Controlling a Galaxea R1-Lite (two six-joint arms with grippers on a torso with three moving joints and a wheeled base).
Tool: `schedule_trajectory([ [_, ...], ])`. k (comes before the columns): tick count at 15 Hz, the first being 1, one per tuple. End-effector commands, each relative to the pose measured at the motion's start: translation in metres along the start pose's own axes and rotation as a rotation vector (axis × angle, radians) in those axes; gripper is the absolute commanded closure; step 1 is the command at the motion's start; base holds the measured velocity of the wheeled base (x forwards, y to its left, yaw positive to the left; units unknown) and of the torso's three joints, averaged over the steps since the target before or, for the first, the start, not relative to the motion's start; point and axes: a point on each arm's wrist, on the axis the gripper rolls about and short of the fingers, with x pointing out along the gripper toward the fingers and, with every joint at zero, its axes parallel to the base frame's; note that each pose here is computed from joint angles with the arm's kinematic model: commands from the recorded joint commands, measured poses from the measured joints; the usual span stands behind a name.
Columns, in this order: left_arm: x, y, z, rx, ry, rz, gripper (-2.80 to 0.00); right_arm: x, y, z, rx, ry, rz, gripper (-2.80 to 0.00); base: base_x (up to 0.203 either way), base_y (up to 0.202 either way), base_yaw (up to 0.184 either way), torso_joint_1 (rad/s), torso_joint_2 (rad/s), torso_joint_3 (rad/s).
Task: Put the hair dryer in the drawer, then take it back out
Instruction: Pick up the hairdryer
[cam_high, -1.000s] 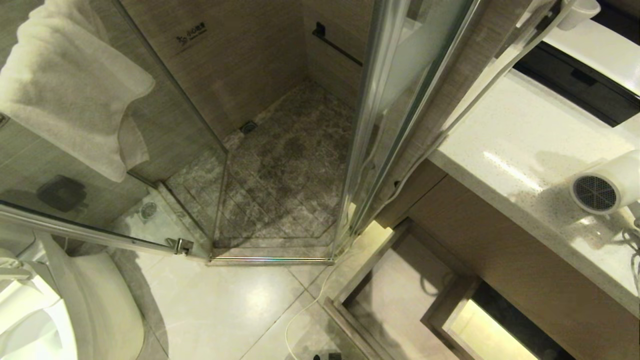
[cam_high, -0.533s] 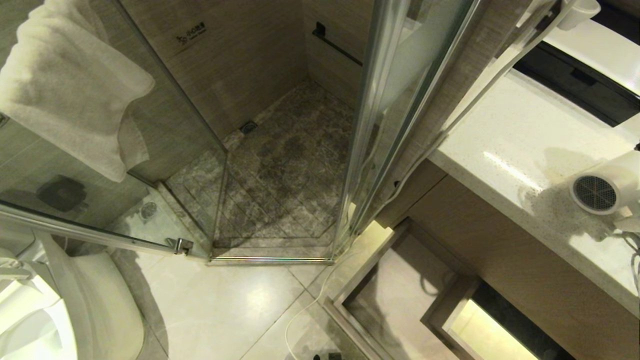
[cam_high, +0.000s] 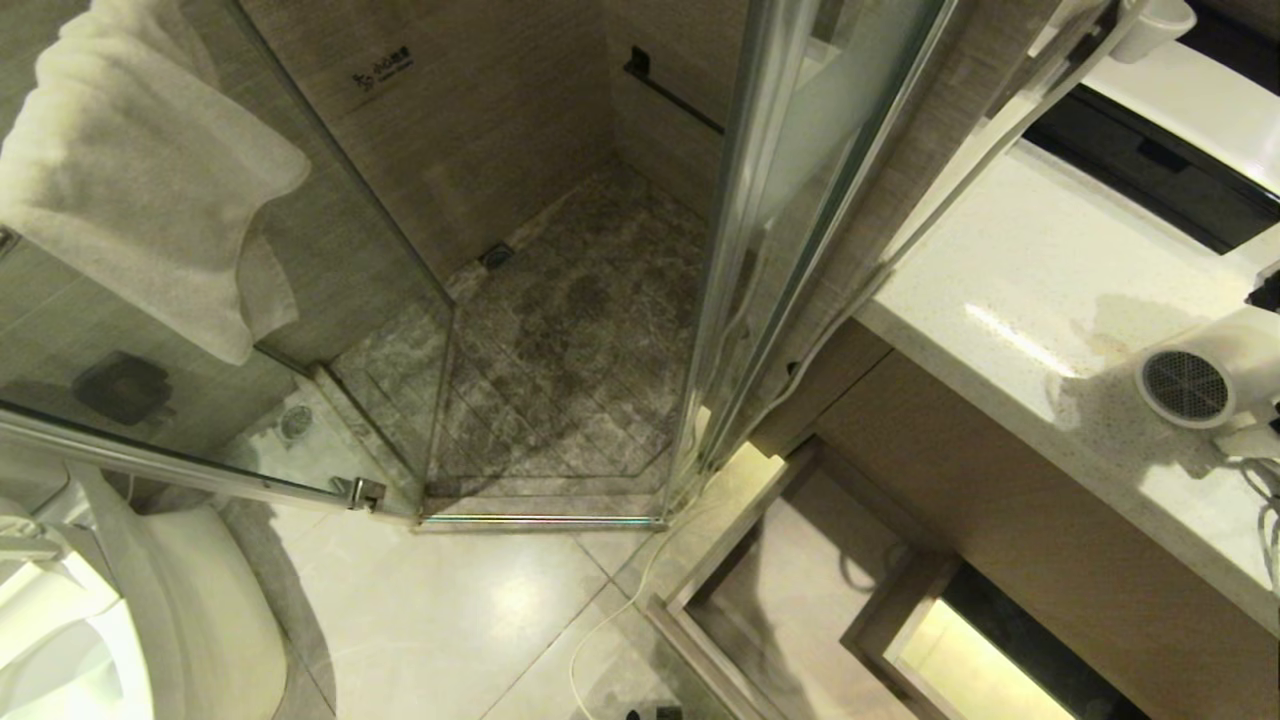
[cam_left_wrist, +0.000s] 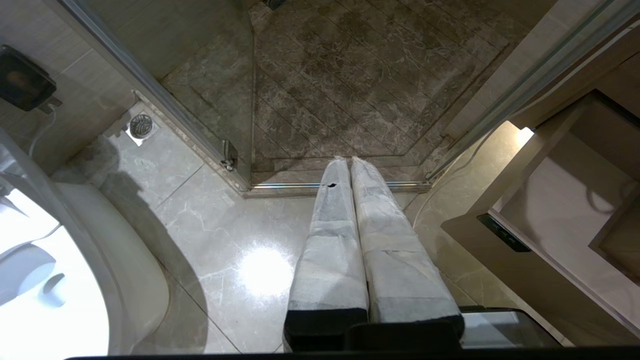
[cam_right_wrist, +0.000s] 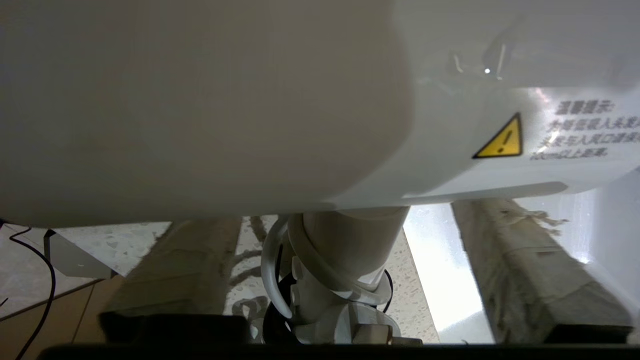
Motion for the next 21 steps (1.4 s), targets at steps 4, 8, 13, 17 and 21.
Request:
schedule_trajectory([
  [4,0.0,0.0,-0.001,0.0,0.002,0.0,0.0,-0.001,0.002,-0.001,-0.004,0.002,0.003,0.0,0.0,0.0,0.0,0.0,0.0,0.0],
  [8,0.0,0.0,-0.001,0.0,0.002,0.0,0.0,-0.014,0.004,-0.003,-0.005,-0.021,-0.011,0.0,0.0,0.0,0.0,0.0,0.0,0.0],
  [13,0.0,0.0,0.0,0.0,0.0,0.0,0.0,-0.038,0.012,-0.006,-0.014,-0.092,-0.017,0.0,0.0,0.0,0.0,0.0,0.0,0.0],
  [17,0.0,0.0,-0.001,0.0,0.002,0.0,0.0,-0.053,0.017,-0.009,-0.022,-0.125,-0.036,0.0,0.0,0.0,0.0,0.0,0.0,0.0],
  [21,0.0,0.0,-0.001,0.0,0.002,0.0,0.0,-0.07,0.027,-0.018,-0.028,-0.155,-0.056,0.0,0.0,0.0,0.0,0.0,0.0,0.0],
])
